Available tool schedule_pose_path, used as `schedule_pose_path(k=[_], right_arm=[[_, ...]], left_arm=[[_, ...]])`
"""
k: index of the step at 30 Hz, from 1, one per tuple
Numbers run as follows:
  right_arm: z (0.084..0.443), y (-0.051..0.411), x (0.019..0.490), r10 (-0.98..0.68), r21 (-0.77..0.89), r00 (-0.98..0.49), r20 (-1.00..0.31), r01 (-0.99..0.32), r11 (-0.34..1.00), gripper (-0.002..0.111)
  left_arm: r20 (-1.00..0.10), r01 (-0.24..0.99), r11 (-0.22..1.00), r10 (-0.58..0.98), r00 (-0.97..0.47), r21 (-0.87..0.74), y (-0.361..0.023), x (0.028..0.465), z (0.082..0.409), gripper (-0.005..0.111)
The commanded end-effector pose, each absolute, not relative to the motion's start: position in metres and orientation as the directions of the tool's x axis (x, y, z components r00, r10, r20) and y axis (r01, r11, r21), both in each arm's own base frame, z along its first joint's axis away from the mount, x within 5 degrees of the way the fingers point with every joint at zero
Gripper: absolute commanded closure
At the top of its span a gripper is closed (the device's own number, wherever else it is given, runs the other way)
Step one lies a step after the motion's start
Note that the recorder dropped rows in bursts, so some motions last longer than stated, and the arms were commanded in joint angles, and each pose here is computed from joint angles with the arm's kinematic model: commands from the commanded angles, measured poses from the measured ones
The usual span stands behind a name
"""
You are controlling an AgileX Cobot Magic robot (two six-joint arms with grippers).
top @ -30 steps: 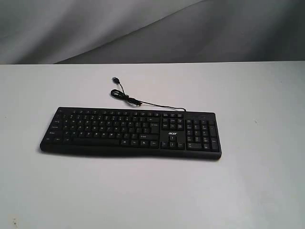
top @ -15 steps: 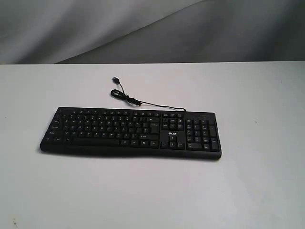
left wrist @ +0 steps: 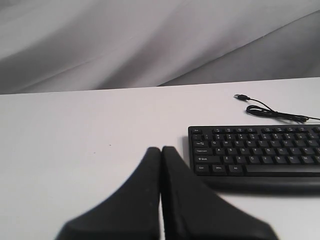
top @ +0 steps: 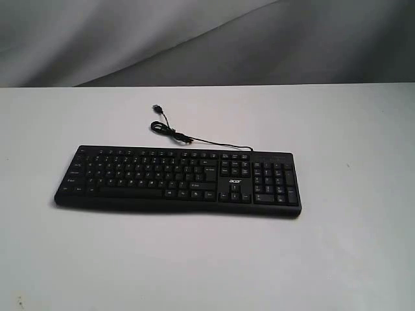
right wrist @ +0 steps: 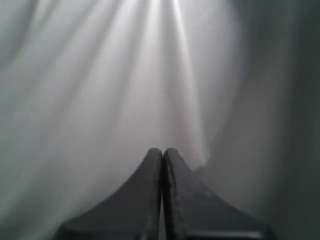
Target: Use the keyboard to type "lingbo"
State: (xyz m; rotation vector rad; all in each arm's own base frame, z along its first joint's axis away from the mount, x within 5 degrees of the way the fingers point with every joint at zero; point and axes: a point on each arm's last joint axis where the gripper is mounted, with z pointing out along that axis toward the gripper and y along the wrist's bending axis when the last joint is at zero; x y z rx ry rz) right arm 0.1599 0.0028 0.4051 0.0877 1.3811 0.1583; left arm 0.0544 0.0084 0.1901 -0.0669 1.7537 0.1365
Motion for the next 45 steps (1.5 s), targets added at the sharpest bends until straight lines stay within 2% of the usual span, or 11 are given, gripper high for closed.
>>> schedule_pose_path(k=[1,4,6,8,11,15,20,26,32,45], right_arm=[[0.407,-0.007,0.247,0.071,0.053,-0.206,-0.976,0.092,0.994,0.108],[0.386,-0.007,0.302,-0.001,-0.035,-0.427,-0.904,0.071,0.997,0.108],[0.365,0.000,0.335,-0.070,-0.058,-0.547,-0.834,-0.039,0.998,0.108],[0.338,0.012,0.362,-0.181,-0.054,-0.624,-0.760,-0.217,0.975,0.108],[0.298,0.033,0.391,-0.363,-0.001,-0.618,-0.698,-0.506,0.863,0.108],[0.246,0.066,0.413,-0.480,0.112,-0.567,-0.669,-0.716,0.690,0.108],[0.193,0.129,0.426,-0.608,0.094,-0.475,-0.636,-0.830,0.550,0.108],[0.184,0.226,0.420,-0.696,0.043,-0.294,-0.655,-0.934,0.354,0.108],[0.169,0.292,0.405,-0.788,-0.025,-0.175,-0.591,-0.972,0.235,0.108],[0.139,0.303,0.401,-0.807,0.011,-0.213,-0.551,-0.969,0.248,0.108]], left_arm=[[-0.983,-0.122,0.991,0.026,-0.180,0.049,0.008,0.054,0.189,0.106],[-0.983,-0.122,0.991,0.026,-0.180,0.049,0.008,0.054,0.189,0.106],[-0.983,-0.122,0.991,0.026,-0.180,0.049,0.008,0.054,0.189,0.106],[-0.983,-0.122,0.991,0.026,-0.180,0.049,0.008,0.054,0.189,0.106],[-0.983,-0.122,0.991,0.026,-0.180,0.049,0.008,0.054,0.189,0.106],[-0.983,-0.122,0.991,0.026,-0.180,0.049,0.008,0.054,0.189,0.106],[-0.983,-0.122,0.991,0.026,-0.180,0.049,0.008,0.054,0.189,0.106],[-0.983,-0.122,0.991,0.026,-0.180,0.049,0.008,0.054,0.189,0.106],[-0.983,-0.122,0.991,0.026,-0.180,0.049,0.008,0.054,0.189,0.106],[-0.983,-0.122,0.991,0.026,-0.180,0.049,0.008,0.054,0.189,0.106]])
